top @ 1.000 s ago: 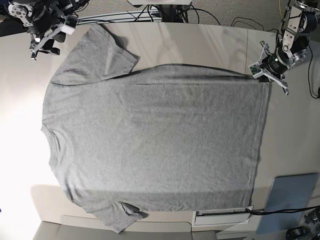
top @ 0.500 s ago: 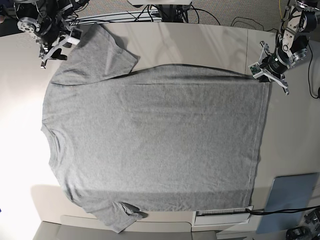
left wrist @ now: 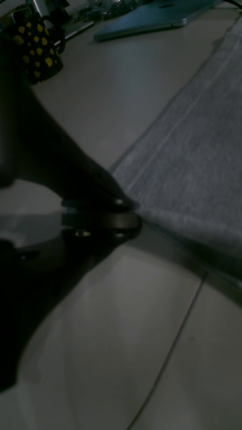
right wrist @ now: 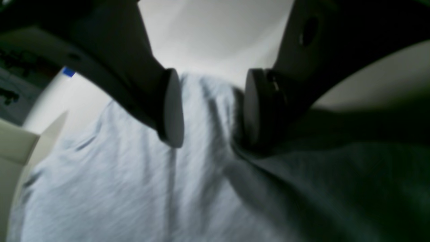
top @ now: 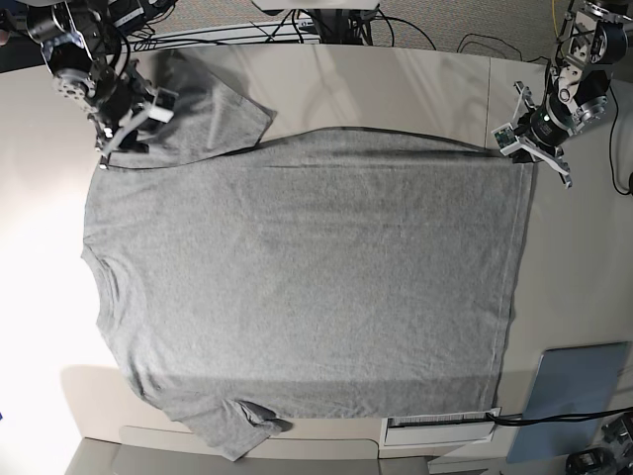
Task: Fold the T-shirt properly
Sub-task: 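Move both grippers down to the shirt's shoulder corners and grasp them, then lift the shoulder corners and pull the shirt toward the robot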
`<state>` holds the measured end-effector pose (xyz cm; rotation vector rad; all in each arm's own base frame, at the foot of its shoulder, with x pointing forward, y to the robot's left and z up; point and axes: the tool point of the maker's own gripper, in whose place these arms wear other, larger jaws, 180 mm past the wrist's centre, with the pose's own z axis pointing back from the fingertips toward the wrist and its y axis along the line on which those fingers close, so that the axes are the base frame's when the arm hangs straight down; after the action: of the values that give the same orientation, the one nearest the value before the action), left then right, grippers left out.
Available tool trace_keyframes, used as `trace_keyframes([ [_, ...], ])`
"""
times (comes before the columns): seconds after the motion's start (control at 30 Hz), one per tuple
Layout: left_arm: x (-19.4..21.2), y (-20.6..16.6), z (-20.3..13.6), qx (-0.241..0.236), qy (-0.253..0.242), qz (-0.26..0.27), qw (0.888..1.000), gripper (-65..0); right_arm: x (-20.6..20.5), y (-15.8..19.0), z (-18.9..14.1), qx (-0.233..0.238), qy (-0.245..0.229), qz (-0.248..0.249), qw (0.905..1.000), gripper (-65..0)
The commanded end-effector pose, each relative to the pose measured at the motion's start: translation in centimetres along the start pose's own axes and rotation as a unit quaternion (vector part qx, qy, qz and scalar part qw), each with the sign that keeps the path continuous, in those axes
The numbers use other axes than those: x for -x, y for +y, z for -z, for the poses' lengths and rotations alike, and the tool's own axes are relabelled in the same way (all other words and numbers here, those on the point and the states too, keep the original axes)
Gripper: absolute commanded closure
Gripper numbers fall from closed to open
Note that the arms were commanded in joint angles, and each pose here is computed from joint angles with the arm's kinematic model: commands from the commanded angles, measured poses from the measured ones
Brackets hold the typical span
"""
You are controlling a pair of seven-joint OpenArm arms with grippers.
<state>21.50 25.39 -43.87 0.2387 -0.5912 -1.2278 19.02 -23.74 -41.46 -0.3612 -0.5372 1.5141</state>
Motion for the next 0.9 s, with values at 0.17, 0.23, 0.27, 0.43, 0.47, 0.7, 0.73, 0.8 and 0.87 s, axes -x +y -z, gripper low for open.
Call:
trace_keyframes([
  [0.17,2.2,-2.7,-0.2,0.058,0.046,0.017,0.997,0.0,0.0,1.7,1.1,-0.043,-0.008,0.01,0.999,-28.4],
  [0.23,2.2,-3.2,-0.3,0.074,0.046,0.019,0.996,0.0,-0.1,2.7,0.9,-0.077,-0.014,0.014,0.9969,-25.4],
  [0.27,2.2,-3.4,-0.3,0.08,0.046,0.019,0.996,0.0,0.1,2.9,0.8,-0.085,-0.012,0.01,0.9963,-22.7],
  [0.43,2.2,-3.5,-0.3,0.081,0.045,0.019,0.996,0.0,2.0,2.7,0.6,-0.085,0.034,0.001,0.9958,-1.8],
  [0.47,2.2,-3.5,-0.3,0.081,0.045,0.019,0.996,0.0,2.3,2.8,0.6,-0.087,0.04,0.008,0.9954,0.0],
  [0.7,2.4,-4.5,-1.5,0.102,0.043,-0.033,0.993,0.0,3.1,1.4,-1.5,-0.053,0.098,0.042,0.9929,0.0],
  [0.73,2.5,-4.6,-1.9,0.104,0.046,-0.034,0.993,0.0,3.4,1.2,-2.1,-0.05,0.107,0.033,0.9924,0.0],
  [0.8,2.5,-4.8,-2.7,0.11,0.047,-0.042,0.992,0.0,4.0,1.2,-3.2,-0.048,0.128,0.016,0.9905,0.0],
  [0.87,1.8,-5.1,-3.4,0.116,0.043,-0.05,0.991,0.0,4.4,1.1,-4.4,-0.04,0.144,0.007,0.9887,0.0],
])
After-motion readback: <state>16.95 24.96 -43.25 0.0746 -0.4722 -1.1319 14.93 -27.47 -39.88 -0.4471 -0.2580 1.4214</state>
